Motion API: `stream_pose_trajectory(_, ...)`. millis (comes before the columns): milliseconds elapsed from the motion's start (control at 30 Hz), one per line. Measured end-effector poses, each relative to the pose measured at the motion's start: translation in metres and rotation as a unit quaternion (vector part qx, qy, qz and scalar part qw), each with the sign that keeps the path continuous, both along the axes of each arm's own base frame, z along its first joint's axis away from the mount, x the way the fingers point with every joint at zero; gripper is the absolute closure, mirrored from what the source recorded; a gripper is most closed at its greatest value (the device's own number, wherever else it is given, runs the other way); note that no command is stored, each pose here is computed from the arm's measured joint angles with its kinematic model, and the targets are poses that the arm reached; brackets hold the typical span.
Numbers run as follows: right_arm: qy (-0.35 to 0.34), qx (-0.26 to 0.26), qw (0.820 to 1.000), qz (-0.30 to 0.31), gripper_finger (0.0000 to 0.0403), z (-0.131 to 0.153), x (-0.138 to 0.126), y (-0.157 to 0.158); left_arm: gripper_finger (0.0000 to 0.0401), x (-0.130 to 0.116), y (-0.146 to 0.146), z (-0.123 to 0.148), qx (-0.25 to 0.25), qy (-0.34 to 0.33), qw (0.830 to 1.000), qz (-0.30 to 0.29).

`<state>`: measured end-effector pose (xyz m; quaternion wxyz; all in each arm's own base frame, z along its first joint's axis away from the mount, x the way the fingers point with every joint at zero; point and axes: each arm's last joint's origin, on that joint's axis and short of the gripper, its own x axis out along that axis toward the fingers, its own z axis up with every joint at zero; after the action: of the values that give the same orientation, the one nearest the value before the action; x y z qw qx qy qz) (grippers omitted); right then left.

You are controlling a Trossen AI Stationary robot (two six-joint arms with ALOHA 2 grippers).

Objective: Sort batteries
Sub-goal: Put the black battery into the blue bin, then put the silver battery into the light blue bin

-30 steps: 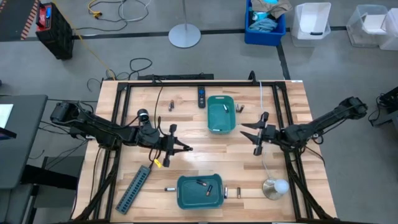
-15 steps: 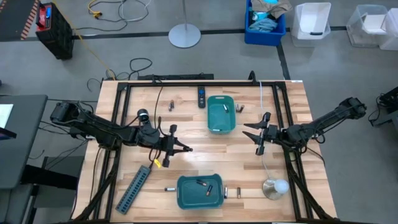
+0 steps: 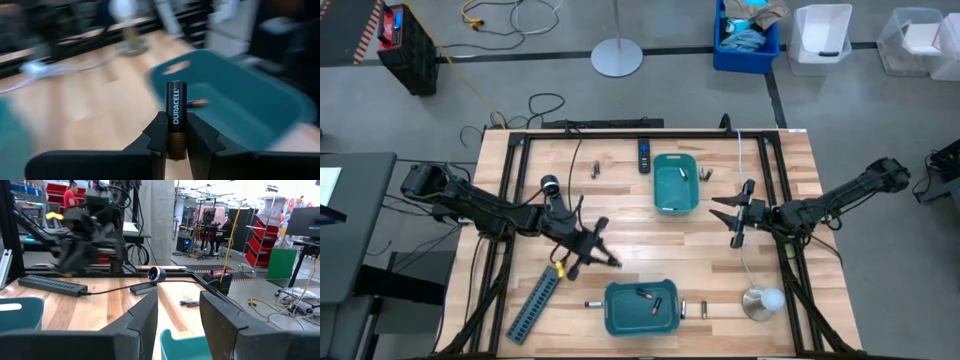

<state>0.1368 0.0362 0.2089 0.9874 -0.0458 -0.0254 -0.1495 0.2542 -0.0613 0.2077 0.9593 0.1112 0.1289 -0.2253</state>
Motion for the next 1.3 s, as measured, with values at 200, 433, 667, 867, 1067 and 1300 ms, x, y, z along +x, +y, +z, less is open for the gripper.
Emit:
stream_pose_trajectory(200,0.002,0.002,1.000,-0.002,0.0256,-0.001,0.000,-0.001,0.0363,0.003,-0.014,-0.006,-0.007,-0.003,0.999,-0.045)
stream_pose_trajectory(433,0.002,0.003,1.000,-0.002,0.0265,-0.001,0.000,-0.001,0.0363,0.038,-0.029,-0.028,-0.004,0.035,0.996,-0.078)
stream_pose_trajectory(667,0.002,0.002,1.000,-0.002,0.0266,-0.001,0.000,-0.001,0.0363,0.067,-0.039,-0.031,-0.010,0.071,0.989,-0.129)
stream_pose_trajectory(867,0.003,0.002,1.000,-0.002,0.0266,-0.001,0.000,-0.001,0.0335,0.071,-0.041,-0.035,-0.033,0.090,0.985,-0.142)
stream_pose_trajectory(1067,0.002,0.003,1.000,-0.002,0.0266,-0.001,0.000,-0.001,0.0254,0.071,-0.042,-0.035,-0.047,0.098,0.985,-0.136)
stream_pose_trajectory(1300,-0.001,0.012,1.000,-0.001,0.0266,0.000,0.000,-0.001,0.0228,0.067,-0.036,-0.024,-0.036,0.097,0.988,-0.111)
